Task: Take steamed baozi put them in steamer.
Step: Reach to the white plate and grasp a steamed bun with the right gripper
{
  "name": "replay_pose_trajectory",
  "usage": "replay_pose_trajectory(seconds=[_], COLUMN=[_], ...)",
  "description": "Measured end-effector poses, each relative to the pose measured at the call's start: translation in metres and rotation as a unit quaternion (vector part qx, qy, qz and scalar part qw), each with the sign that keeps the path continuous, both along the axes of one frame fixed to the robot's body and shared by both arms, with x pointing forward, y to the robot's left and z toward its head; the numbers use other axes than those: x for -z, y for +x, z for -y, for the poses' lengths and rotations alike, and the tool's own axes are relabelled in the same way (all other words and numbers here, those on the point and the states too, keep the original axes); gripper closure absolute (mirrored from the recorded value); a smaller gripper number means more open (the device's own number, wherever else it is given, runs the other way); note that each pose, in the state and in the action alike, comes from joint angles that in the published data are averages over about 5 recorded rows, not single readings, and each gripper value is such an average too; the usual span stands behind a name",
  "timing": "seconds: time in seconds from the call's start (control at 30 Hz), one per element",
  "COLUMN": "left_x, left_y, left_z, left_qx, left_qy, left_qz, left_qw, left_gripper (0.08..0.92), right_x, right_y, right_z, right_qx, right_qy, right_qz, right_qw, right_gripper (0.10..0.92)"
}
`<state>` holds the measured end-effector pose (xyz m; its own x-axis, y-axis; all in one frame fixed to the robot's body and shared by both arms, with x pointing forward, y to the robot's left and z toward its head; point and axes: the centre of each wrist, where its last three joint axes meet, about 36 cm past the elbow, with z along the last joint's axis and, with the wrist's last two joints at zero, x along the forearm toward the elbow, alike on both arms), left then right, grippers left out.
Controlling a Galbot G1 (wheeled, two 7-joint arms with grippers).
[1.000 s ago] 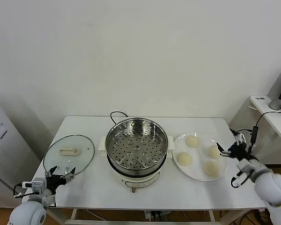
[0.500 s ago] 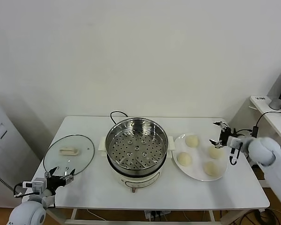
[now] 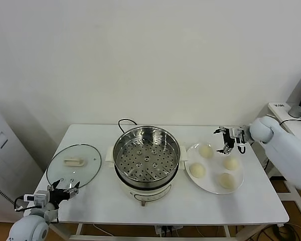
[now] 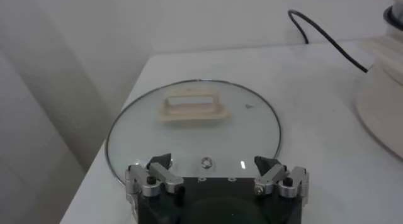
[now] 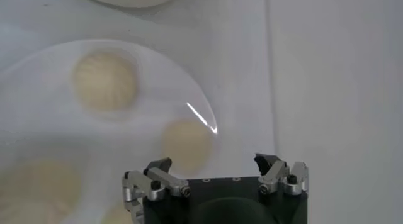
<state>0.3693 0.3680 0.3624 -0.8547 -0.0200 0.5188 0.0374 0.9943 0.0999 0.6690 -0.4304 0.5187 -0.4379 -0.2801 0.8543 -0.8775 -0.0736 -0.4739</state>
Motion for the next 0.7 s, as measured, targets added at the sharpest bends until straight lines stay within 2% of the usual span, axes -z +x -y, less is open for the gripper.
replay_pose_trajectory(seconds=[0.3,0.7], left_x=[0.002,0.003], left_y=[0.001,0.001], left_z=[-0.001,0.001], left_qx=[-0.001,0.003], left_qy=[-0.002,-0.005], left_qz=[-0.002,-0.003], left_qw=[1.0,1.0], left_gripper=[0.177,0.177], right_x=[0.01,0.039], right_y=[0.039,0.061], right_z=[-0.024,-0.054], right_qx=[-0.043,-0.058], right_qy=[-0.041,-0.078], right_qz=[-0.057,-0.084], right_qw=[0.997,0.992], right_gripper=[0.2,0.2])
